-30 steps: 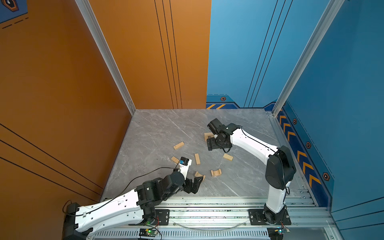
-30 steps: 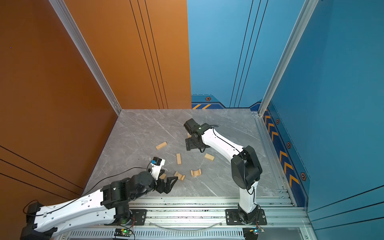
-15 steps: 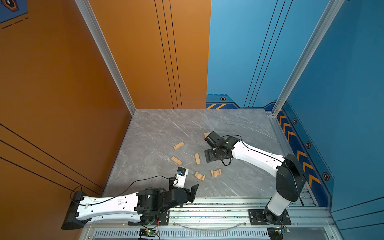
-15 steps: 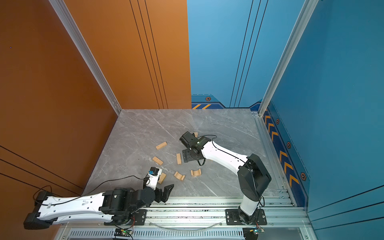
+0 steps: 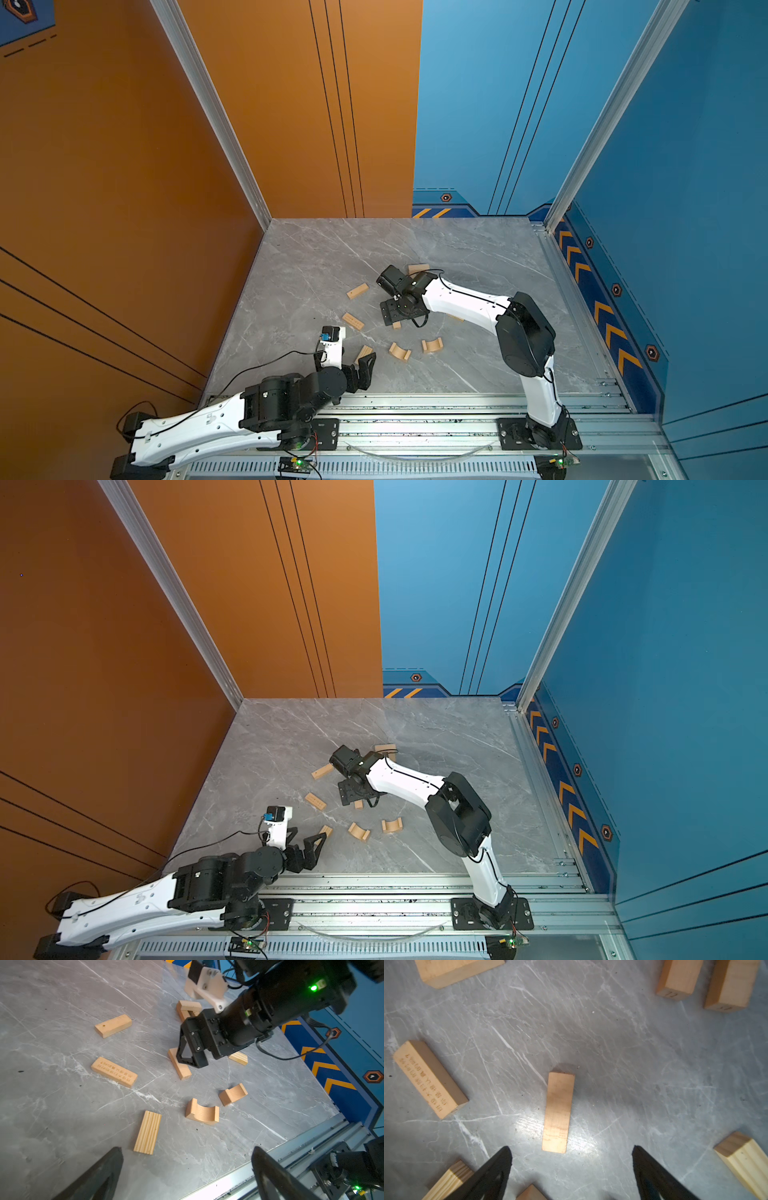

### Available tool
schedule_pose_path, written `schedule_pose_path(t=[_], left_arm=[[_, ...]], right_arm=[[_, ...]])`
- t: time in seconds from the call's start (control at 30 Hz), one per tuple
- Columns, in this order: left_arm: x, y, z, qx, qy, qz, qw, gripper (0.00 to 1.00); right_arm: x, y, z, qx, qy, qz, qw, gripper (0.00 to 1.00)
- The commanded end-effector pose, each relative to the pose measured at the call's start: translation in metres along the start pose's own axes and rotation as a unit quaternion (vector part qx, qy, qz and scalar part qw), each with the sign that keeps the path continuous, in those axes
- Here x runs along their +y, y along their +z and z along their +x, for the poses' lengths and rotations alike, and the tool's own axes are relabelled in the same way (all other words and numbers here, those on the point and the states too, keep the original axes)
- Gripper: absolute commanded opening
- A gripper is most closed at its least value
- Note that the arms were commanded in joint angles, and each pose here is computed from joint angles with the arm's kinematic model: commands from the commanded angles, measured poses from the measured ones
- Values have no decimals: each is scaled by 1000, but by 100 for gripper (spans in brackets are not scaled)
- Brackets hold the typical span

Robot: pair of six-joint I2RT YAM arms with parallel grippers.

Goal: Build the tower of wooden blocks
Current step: 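Move the right gripper over an upright bar nearer the robot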

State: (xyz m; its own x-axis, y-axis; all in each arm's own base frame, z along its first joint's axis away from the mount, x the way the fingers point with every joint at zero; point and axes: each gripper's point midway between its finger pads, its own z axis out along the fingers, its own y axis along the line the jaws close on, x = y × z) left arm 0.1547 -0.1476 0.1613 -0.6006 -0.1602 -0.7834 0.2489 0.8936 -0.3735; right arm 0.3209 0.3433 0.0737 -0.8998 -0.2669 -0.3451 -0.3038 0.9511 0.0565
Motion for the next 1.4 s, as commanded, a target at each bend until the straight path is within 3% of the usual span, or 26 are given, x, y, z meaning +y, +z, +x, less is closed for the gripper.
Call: schedule_pose_path(t=[0.0, 0.23, 0.53, 1.03, 1.37], left_arm=[[10, 3, 5, 15, 5, -17, 1000, 98], [5, 15, -5, 39, 2, -20, 999, 98], [12, 21, -8, 55, -13, -24, 998, 98], [35, 26, -24, 67, -67, -43, 995, 98], [46, 33, -29, 71, -91, -50, 992, 98]], right_arm=[[-29, -16, -12, -15, 31, 21, 999, 92], [-59, -41, -9, -26, 60, 14, 998, 92], [-77, -41, 8, -17, 74, 32, 997, 92], [-13, -12, -22, -3, 37, -13, 999, 88], [4, 17, -30, 19, 27, -19, 999, 86]])
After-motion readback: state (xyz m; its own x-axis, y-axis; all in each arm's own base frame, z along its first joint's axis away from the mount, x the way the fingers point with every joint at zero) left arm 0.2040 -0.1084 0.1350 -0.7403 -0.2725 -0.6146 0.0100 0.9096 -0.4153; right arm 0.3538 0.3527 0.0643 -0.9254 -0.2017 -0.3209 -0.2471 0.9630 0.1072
